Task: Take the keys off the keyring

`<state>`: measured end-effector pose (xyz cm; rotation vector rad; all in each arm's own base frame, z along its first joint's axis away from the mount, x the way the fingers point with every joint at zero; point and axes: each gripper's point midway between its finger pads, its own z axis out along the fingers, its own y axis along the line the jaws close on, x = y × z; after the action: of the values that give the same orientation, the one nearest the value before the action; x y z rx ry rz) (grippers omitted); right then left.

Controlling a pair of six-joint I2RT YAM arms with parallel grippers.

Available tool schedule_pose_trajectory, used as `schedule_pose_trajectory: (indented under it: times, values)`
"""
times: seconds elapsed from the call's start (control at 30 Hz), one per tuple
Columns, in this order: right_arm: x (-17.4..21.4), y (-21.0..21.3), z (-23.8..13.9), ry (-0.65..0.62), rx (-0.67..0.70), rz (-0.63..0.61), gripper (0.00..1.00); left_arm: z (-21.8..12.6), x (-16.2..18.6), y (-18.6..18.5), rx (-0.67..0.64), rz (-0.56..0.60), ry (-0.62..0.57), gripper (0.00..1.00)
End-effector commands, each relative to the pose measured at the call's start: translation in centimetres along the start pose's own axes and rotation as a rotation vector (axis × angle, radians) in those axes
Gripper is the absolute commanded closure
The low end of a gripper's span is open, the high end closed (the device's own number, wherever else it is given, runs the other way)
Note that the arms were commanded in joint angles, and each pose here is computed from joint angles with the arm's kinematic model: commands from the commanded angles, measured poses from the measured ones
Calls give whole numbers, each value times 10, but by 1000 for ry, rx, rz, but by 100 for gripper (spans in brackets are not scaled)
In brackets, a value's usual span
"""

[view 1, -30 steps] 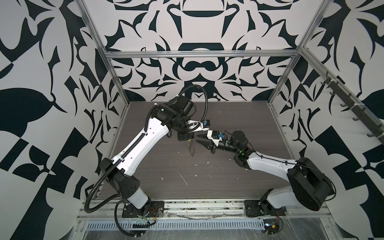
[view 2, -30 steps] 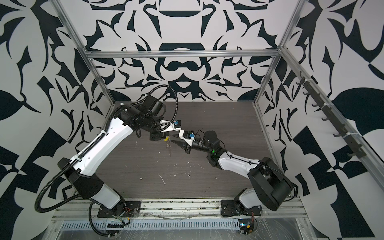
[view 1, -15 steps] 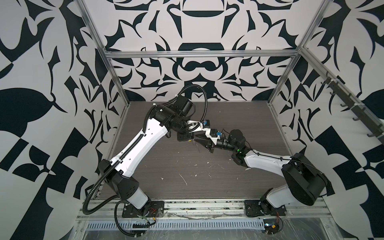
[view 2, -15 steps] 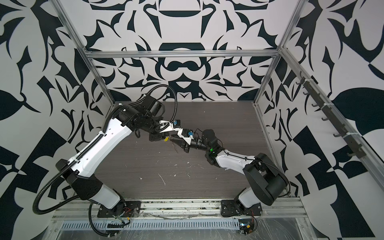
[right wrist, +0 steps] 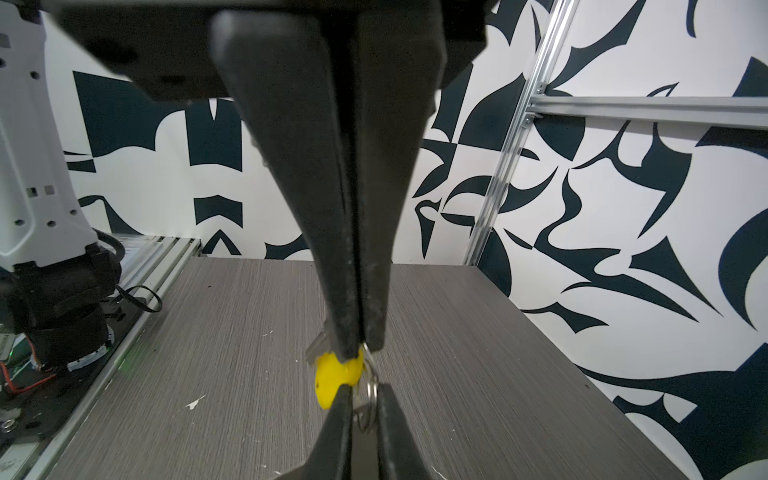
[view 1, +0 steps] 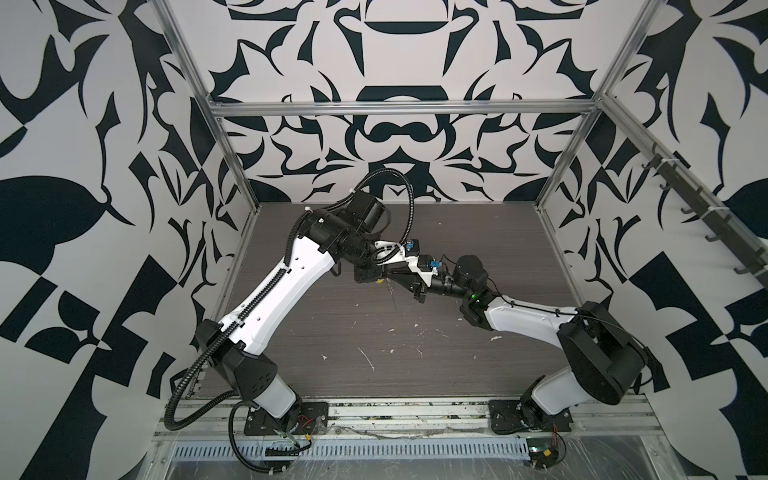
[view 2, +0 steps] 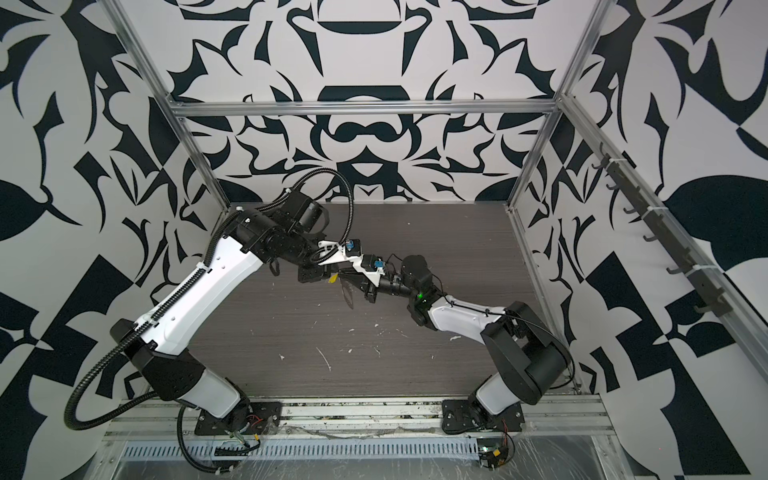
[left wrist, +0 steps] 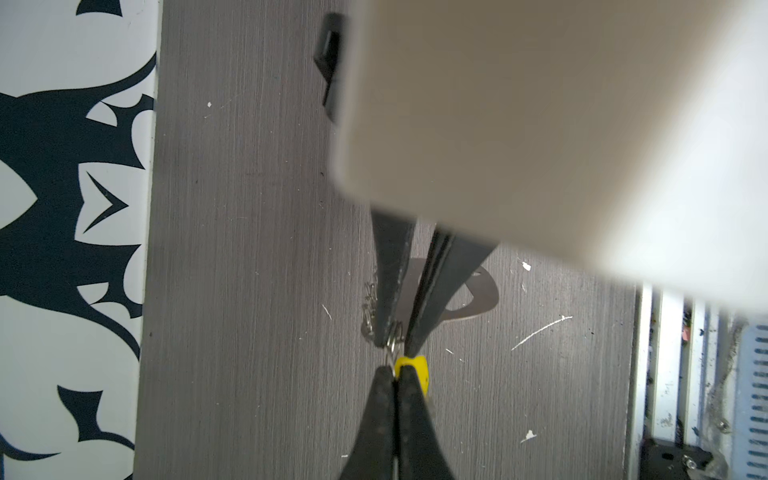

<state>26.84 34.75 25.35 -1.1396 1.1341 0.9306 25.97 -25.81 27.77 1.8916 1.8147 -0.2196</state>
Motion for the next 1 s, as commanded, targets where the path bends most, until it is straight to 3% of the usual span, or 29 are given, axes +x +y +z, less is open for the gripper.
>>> schedule_pose_trajectory:
  times: [0.0, 0.07, 0.37, 0.97]
  values:
    - [-31, -4, 4, -74, -13, -64, 94, -8, 0, -11, 24, 10, -15, 100]
    - [-32, -5, 3, -73, -3, -73, 100, -8, 1, -10, 22, 7, -10, 100]
    - [-42, -5, -9, -77, 28, -131, 100, -16, 12, 2, 0, -101, 5, 100]
    - [-90, 1, -32, -154, 66, -167, 100, -19, 6, 10, 26, -197, -178, 100]
